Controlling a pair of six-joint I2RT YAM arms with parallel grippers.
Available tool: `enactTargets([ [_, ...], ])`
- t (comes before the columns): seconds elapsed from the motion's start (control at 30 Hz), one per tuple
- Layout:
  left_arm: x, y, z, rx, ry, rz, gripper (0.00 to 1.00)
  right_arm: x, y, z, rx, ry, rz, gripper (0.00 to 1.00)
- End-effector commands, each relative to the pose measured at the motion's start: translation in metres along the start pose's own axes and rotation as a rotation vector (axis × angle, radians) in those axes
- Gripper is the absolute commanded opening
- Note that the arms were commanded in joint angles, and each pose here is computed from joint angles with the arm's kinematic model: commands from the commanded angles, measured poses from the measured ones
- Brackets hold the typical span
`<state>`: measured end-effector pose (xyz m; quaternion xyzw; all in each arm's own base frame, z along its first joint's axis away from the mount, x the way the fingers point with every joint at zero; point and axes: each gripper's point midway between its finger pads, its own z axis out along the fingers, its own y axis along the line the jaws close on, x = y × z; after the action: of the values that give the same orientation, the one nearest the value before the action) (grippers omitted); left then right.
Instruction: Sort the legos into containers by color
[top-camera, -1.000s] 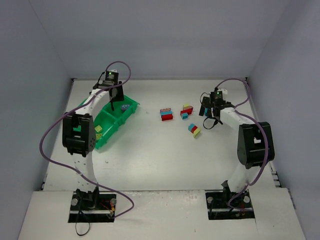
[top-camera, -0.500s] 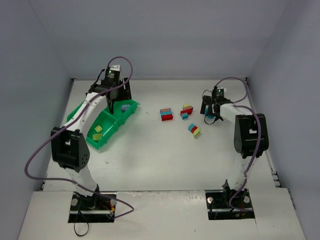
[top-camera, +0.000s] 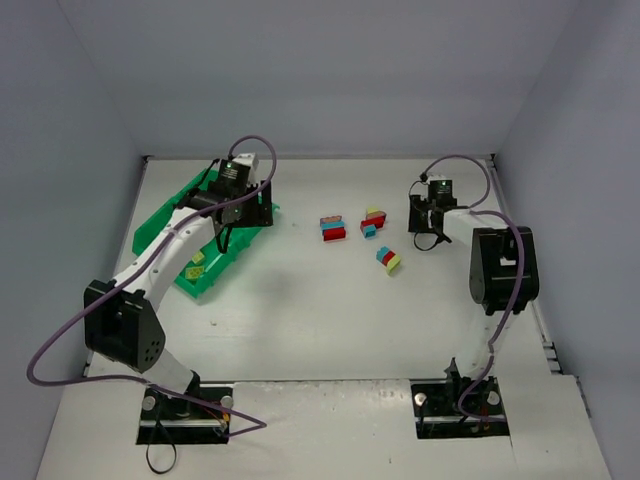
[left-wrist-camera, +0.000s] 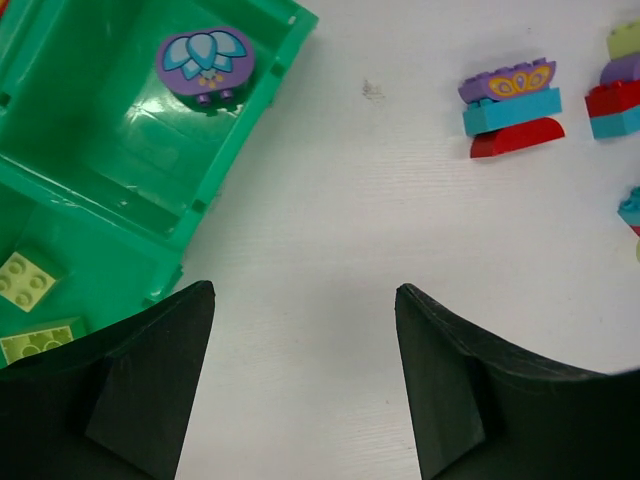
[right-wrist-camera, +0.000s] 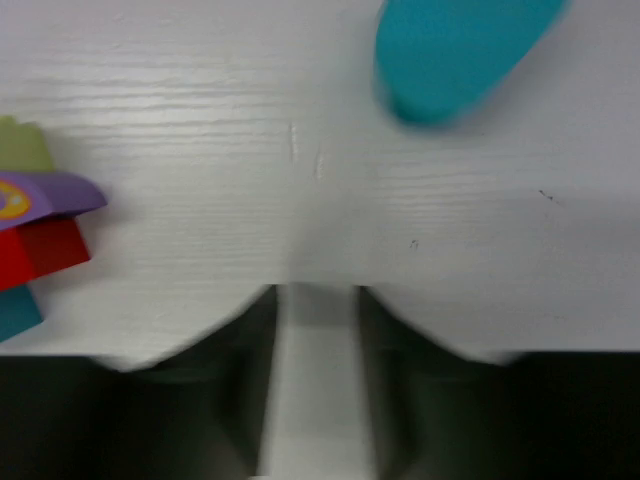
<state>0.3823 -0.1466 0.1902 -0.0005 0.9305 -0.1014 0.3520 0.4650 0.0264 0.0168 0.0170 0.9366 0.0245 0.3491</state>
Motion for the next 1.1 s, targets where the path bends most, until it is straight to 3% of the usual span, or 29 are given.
enactTargets([
  [0.0, -0.019, -0.028, -0.026, 0.075, -0.085, 0.003, 0.67, -0.062, 0.027, -0.049, -0.107, -0.201, -0.058, 0.03],
  [0.17, -0.035, -0.068, -0.043, 0.237, -0.100, -0.062, 0.67, -0.092, 0.103, -0.123, -0.242, -0.376, -0.257, 0.00],
  [0.3, -0.048, -0.086, -0.056, 0.304, -0.128, -0.093, 0.67, -0.098, 0.113, -0.161, -0.205, -0.444, -0.291, 0.00],
  [0.37, -0.048, -0.089, -0.059, 0.315, -0.132, -0.100, 0.67, -0.100, 0.100, -0.162, -0.142, -0.454, -0.257, 0.13],
  [0.43, -0.047, -0.090, -0.062, 0.317, -0.134, -0.104, 0.67, -0.107, 0.080, -0.159, -0.043, -0.462, -0.218, 0.28],
  [0.47, -0.046, -0.088, -0.065, 0.317, -0.139, -0.107, 0.67, -0.111, 0.070, -0.157, 0.000, -0.464, -0.188, 0.44],
  [0.73, -0.017, -0.058, -0.072, 0.216, -0.129, -0.077, 0.67, -0.129, 0.020, -0.107, 0.136, -0.411, 0.077, 0.82],
  [0.87, -0.007, -0.050, -0.075, 0.195, -0.122, -0.071, 0.67, -0.139, -0.002, -0.072, 0.175, -0.383, 0.156, 0.89],
  [1.07, 0.008, -0.044, -0.078, 0.186, -0.099, -0.068, 0.67, -0.155, -0.034, -0.011, 0.238, -0.352, 0.187, 0.90],
])
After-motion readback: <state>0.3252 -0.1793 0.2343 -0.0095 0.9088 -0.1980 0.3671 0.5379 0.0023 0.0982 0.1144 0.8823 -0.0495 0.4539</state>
